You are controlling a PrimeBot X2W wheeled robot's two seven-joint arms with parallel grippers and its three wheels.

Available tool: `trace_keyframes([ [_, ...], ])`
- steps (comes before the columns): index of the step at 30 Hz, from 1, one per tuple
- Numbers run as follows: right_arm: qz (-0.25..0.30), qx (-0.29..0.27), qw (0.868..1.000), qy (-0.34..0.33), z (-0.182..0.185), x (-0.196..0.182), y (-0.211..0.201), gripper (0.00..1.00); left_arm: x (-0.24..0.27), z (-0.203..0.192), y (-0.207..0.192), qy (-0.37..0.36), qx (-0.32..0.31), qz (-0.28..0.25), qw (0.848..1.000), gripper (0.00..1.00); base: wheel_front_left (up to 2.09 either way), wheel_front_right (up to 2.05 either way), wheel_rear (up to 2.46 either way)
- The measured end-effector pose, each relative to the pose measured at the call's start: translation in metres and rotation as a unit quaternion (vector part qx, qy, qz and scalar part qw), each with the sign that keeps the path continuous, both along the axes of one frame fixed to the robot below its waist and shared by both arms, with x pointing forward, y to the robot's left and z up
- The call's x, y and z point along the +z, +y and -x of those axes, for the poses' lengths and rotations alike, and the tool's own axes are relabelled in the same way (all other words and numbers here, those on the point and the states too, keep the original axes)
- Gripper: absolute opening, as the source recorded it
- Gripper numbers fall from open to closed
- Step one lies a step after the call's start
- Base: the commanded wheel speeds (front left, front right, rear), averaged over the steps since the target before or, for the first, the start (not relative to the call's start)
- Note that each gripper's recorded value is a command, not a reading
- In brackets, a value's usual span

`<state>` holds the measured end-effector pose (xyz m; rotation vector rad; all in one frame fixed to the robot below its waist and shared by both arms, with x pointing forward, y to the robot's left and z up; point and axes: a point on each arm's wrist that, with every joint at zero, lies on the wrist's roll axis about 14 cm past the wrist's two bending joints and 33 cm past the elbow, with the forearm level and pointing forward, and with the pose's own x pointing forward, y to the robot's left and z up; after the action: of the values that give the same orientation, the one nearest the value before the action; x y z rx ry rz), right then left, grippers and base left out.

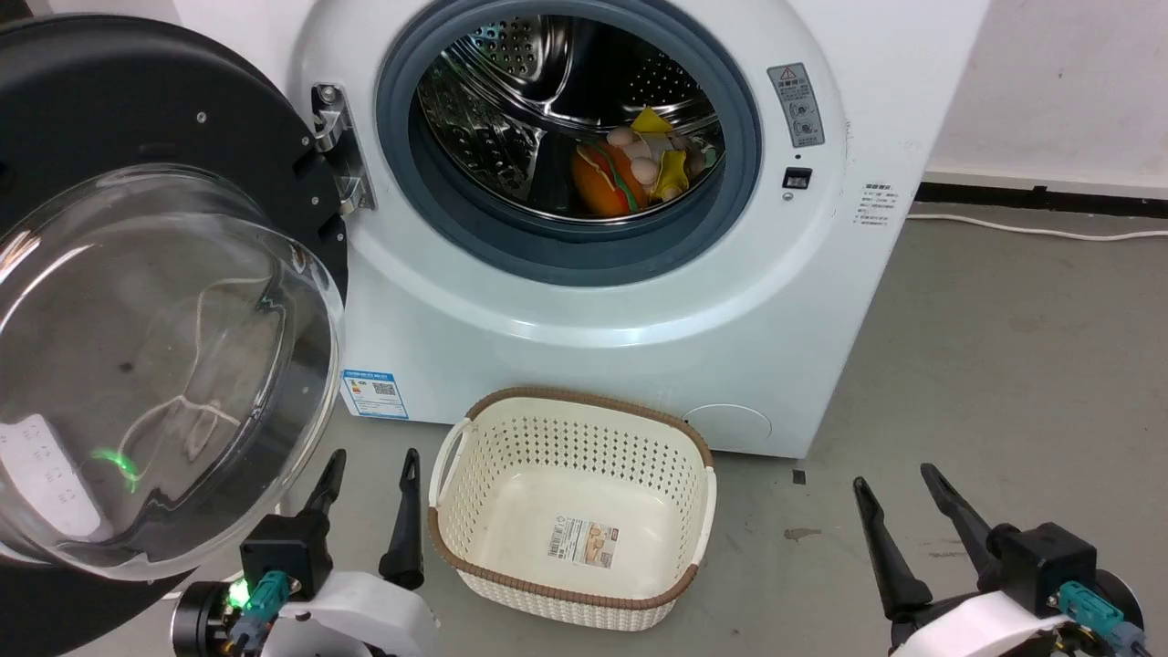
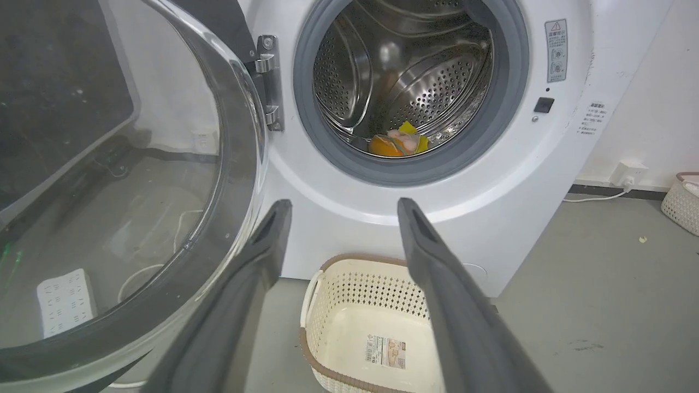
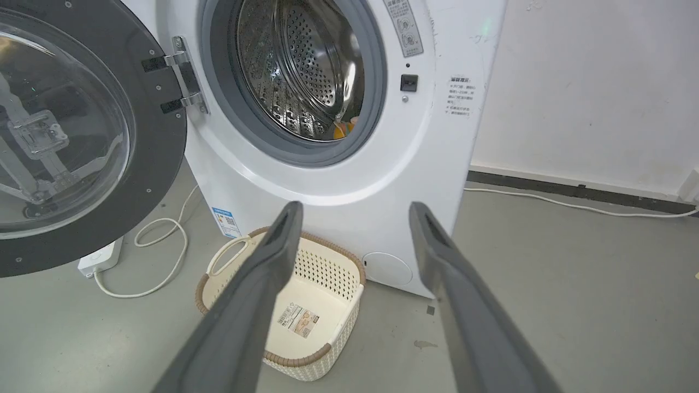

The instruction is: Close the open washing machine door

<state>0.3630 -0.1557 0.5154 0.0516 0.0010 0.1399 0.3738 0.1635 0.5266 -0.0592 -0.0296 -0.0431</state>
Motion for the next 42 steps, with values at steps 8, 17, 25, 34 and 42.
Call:
trace_keyframes([
  [8, -0.013, 0.000, 1.000, -0.003, 0.001, 0.000, 0.000, 1.00, -0.005, 0.003, -0.003, 0.003, -0.006, 0.009, 1.000, 1.00, 0.00, 0.00, 0.00],
  [17, -0.028, -0.001, 1.000, -0.002, 0.005, -0.005, 0.001, 1.00, -0.006, 0.004, -0.005, -0.001, -0.008, 0.029, 1.000, 1.00, 0.00, 0.00, 0.00],
  [25, -0.043, 0.000, 0.999, -0.002, 0.007, -0.007, 0.002, 1.00, -0.008, 0.006, -0.007, -0.002, -0.010, 0.035, 0.999, 0.00, 0.00, 0.00, 0.00],
  [34, -0.061, 0.001, 0.998, 0.001, 0.009, -0.011, 0.004, 1.00, 0.013, 0.007, 0.005, -0.041, 0.003, 0.058, 0.997, 0.00, 0.00, 0.00, 0.00],
  [42, -0.073, 0.023, 0.997, 0.010, 0.005, -0.018, 0.019, 1.00, 0.073, 0.030, 0.071, -0.148, 0.092, 0.134, 0.976, 0.00, 0.00, 0.00, 0.00],
])
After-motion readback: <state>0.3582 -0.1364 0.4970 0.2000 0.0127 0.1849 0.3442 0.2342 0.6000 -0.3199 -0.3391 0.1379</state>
